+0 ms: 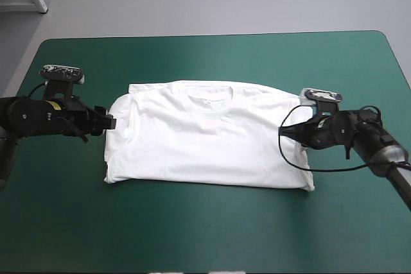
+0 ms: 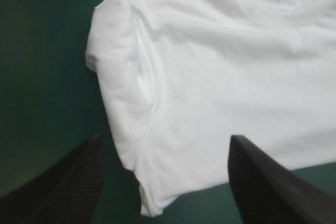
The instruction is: Fold the cloth
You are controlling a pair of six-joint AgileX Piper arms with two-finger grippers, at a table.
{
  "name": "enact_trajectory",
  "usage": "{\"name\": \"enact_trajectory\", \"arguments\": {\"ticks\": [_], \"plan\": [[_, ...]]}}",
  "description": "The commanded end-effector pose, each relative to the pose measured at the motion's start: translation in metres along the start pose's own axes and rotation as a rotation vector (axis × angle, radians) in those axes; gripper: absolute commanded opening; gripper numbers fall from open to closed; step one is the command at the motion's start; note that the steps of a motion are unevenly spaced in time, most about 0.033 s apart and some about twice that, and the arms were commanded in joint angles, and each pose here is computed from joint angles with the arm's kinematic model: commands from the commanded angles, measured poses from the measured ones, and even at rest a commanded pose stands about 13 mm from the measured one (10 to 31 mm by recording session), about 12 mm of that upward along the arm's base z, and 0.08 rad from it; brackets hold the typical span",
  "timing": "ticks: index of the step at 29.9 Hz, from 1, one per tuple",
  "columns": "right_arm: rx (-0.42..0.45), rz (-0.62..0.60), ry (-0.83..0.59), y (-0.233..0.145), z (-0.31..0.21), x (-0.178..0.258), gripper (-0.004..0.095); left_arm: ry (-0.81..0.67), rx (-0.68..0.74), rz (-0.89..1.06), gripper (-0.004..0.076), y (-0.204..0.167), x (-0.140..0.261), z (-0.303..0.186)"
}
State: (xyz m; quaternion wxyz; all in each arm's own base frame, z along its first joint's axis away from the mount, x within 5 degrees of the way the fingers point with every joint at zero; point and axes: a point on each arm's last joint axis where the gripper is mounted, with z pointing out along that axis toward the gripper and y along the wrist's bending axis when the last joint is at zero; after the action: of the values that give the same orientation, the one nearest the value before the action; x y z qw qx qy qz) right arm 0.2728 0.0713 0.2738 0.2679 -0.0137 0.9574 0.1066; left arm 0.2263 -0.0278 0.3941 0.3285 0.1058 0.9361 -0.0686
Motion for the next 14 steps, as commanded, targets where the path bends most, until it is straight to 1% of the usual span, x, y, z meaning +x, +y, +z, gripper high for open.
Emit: {"name": "enact_trajectory", "arguments": {"ticks": [1,7,11,12,14], "plan": [[-0.074,-0.086,-0.117,0.028,-0.010,-0.013,-0.0018,-0.097,0.032,-0.003,0.0491,-0.005,-0.008,-0.014],[-0.117,-0.197,-0.016,0.059,0.019,-0.005,-0.0018,-0.089,0.030,-0.001,0.0491,-0.005,-0.007,-0.014],[-0.125,-0.235,0.046,0.070,0.037,-0.002,-0.0009,-0.078,0.032,-0.001,0.0491,-0.005,-0.006,-0.013],[-0.123,-0.241,0.058,0.071,0.039,-0.002,0.0001,-0.074,0.033,-0.001,0.0491,-0.005,-0.006,-0.013],[-0.120,-0.247,0.080,0.072,0.042,-0.003,0.0080,-0.070,0.034,-0.001,0.0491,-0.005,-0.006,-0.013]]}}
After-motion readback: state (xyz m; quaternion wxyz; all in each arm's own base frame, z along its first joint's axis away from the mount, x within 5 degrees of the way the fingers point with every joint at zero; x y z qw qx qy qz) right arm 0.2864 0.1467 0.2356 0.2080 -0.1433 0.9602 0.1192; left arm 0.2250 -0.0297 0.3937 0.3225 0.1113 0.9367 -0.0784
